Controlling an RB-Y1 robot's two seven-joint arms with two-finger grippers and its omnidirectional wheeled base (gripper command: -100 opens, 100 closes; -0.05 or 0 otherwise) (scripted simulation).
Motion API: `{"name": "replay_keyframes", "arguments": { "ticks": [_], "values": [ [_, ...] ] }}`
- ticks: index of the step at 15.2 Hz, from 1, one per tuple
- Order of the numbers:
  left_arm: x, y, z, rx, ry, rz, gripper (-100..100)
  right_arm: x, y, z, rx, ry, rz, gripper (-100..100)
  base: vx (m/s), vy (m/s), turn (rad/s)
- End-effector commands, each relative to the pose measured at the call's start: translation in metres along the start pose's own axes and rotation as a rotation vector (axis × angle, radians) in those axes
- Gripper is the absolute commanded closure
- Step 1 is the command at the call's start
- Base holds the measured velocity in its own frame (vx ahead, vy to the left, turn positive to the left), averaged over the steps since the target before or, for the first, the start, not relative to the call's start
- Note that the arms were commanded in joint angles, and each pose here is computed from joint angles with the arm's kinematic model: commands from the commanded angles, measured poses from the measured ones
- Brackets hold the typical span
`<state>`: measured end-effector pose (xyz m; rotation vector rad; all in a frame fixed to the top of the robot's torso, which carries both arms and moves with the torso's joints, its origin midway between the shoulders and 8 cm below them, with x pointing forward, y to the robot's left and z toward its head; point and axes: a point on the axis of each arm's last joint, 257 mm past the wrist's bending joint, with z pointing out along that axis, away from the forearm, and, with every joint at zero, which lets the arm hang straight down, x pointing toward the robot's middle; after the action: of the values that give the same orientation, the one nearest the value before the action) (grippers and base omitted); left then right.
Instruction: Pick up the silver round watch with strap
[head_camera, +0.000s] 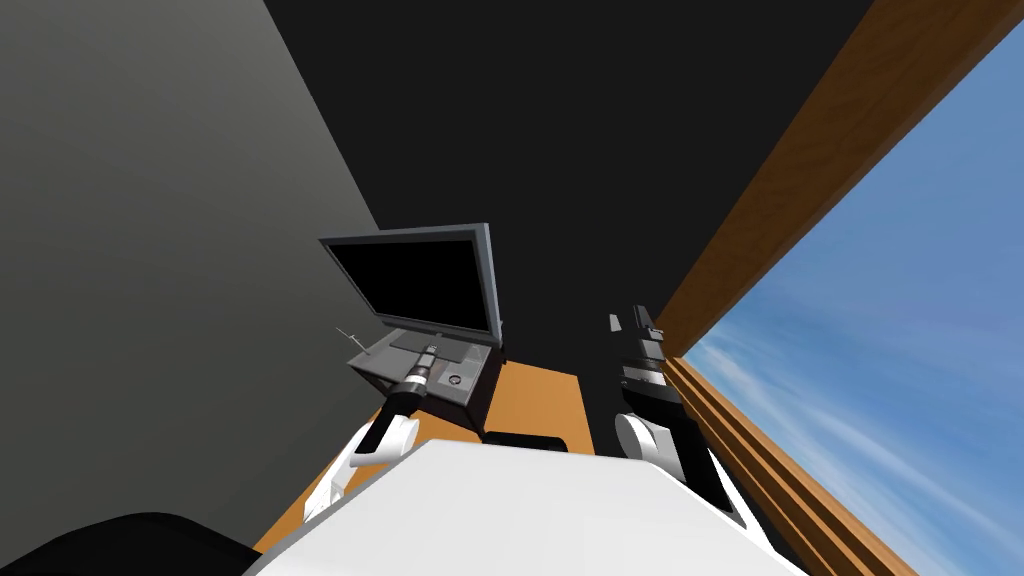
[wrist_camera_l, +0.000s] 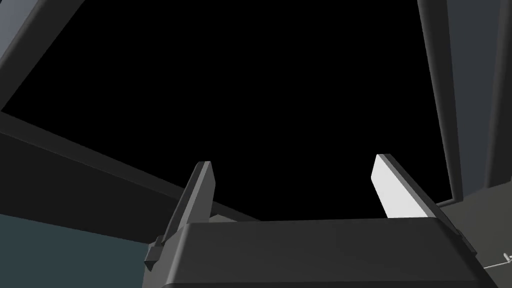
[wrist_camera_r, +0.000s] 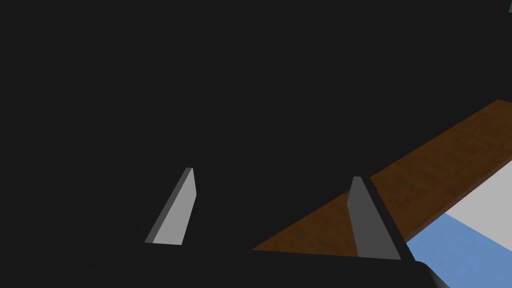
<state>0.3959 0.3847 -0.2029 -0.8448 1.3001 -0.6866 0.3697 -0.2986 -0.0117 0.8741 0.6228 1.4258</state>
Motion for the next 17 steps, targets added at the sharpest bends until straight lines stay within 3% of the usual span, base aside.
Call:
{"name": "replay_keyframes", "arguments": {
  "ticks": [1,2,3,5,6,8,9,10,11,13,14,17],
  "values": [
    [-0.001,0.025,-0.002,-0.072,0.010,0.018,-100,0.000,0.000,0.000,0.000,0.000,0.000,0,0.054,0.003,-0.032],
    [0.000,0.028,-0.002,-0.083,0.014,0.017,-100,0.000,0.000,0.000,0.000,0.000,0.000,0,0.056,0.001,-0.038],
    [-0.001,0.048,-0.005,-0.137,0.020,0.030,-100,0.000,0.000,0.000,0.000,0.000,0.000,0,0.067,0.000,-0.050],
    [0.000,0.052,-0.006,-0.151,0.026,0.030,-100,0.000,0.000,0.000,0.000,0.000,0.000,0,0.058,-0.003,-0.029],
    [-0.001,0.072,-0.010,-0.205,0.032,0.041,-100,0.000,0.000,0.000,0.000,0.000,0.000,0,0.052,0.000,-0.045],
    [0.000,0.076,-0.011,-0.219,0.038,0.041,-100,0.000,0.000,0.000,0.000,0.000,0.000,0,0.053,0.003,-0.027],
    [-0.001,0.097,-0.017,-0.277,0.048,0.050,-100,0.000,0.000,0.000,0.000,0.000,0.000,0,0.057,0.002,-0.034],
    [0.000,0.099,-0.017,-0.287,0.052,0.050,-100,0.000,0.000,0.000,0.000,0.000,0.000,0,0.061,-0.001,-0.044],
    [-0.001,0.118,-0.024,-0.336,0.058,0.058,-100,0.000,0.000,0.000,0.000,0.000,0.000,0,0.069,-0.004,-0.055],
    [0.001,0.122,-0.025,-0.354,0.067,0.057,-100,0.000,0.000,0.000,0.000,0.000,0.000,0,0.058,0.002,-0.023],
    [0.001,0.142,-0.033,-0.409,0.077,0.062,-100,0.000,0.000,0.000,0.000,0.000,0.000,0,0.061,0.002,-0.036],
    [0.003,0.165,-0.044,-0.483,0.098,0.064,-100,0.000,0.000,0.000,0.000,0.000,0.000,0,0.068,0.008,-0.046]
  ]
}}
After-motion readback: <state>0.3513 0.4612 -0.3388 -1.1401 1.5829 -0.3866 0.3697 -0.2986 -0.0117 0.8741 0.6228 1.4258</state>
